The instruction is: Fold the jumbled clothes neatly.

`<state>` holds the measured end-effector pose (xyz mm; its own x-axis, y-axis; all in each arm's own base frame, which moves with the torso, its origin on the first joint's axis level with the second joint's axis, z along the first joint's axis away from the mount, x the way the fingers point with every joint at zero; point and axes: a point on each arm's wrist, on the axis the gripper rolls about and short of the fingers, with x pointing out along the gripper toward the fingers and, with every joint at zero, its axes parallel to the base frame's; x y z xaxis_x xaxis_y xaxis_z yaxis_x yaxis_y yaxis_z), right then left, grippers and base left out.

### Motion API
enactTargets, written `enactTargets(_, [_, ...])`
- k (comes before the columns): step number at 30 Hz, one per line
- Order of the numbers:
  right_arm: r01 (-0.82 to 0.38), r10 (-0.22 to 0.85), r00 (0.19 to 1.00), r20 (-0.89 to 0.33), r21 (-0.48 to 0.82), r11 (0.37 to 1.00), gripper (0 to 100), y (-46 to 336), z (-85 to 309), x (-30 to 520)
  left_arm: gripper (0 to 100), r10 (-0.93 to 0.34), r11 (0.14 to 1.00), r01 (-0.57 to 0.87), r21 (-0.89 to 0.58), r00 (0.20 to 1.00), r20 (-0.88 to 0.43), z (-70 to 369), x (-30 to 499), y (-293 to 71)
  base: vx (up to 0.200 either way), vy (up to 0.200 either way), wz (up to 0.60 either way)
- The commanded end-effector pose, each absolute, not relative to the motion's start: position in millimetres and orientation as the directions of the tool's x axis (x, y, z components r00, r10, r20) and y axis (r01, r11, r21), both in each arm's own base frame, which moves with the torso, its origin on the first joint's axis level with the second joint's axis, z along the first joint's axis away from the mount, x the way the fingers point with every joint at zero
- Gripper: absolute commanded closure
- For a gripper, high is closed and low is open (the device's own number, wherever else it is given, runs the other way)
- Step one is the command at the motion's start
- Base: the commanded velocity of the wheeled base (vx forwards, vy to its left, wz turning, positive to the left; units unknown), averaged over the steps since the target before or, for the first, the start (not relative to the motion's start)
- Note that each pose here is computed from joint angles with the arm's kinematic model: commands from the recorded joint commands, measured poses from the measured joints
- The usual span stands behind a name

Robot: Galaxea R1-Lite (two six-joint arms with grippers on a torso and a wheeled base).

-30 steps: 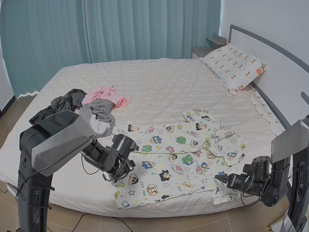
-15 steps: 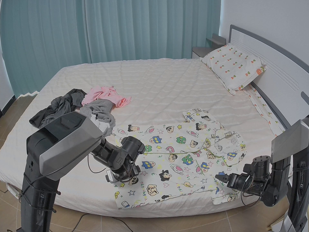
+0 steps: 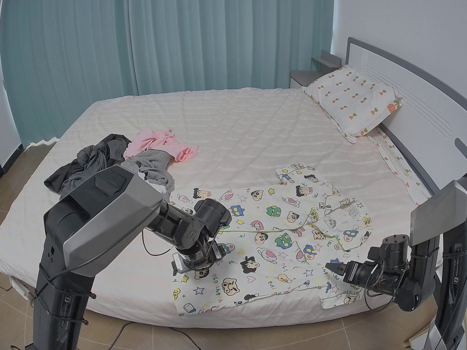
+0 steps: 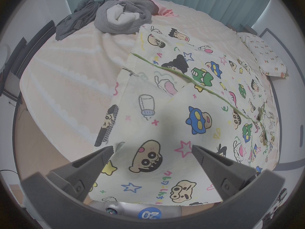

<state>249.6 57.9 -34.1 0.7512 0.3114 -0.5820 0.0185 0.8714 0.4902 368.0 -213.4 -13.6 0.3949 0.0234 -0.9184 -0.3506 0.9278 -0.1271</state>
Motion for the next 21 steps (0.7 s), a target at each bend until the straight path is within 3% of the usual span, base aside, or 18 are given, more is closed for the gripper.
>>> enactTargets(1, [0.012,0.314,0.758,-0.572,0.493,0.870,0,58.3,-33.1,250.2,0,0.070,0.939,-0.336,-0.078,0.407,-0.911,-23.7,372.8,-208.1,0.000,0.000,0.00])
enactTargets(9, [0.012,0.312,0.757,-0.574,0.490,0.871,0,57.8,-33.2,250.0,0,-0.123,0.956,-0.192,-0.222,0.423,-0.898,-26.8,378.6,-191.4,0.000,0.000,0.00])
enactTargets(17, [0.011,0.314,0.757,-0.573,0.491,0.871,0,57.9,-33.2,250.0,0,-0.235,0.968,0.025,-0.250,0.444,-0.865,-38.8,371.1,-182.9,0.000,0.000,0.00])
enactTargets(21, [0.012,0.314,0.756,-0.575,0.491,0.871,0,57.9,-33.6,249.9,0,-0.280,0.956,0.044,-0.291,0.442,-0.852,-30.5,369.6,-181.8,0.000,0.000,0.00])
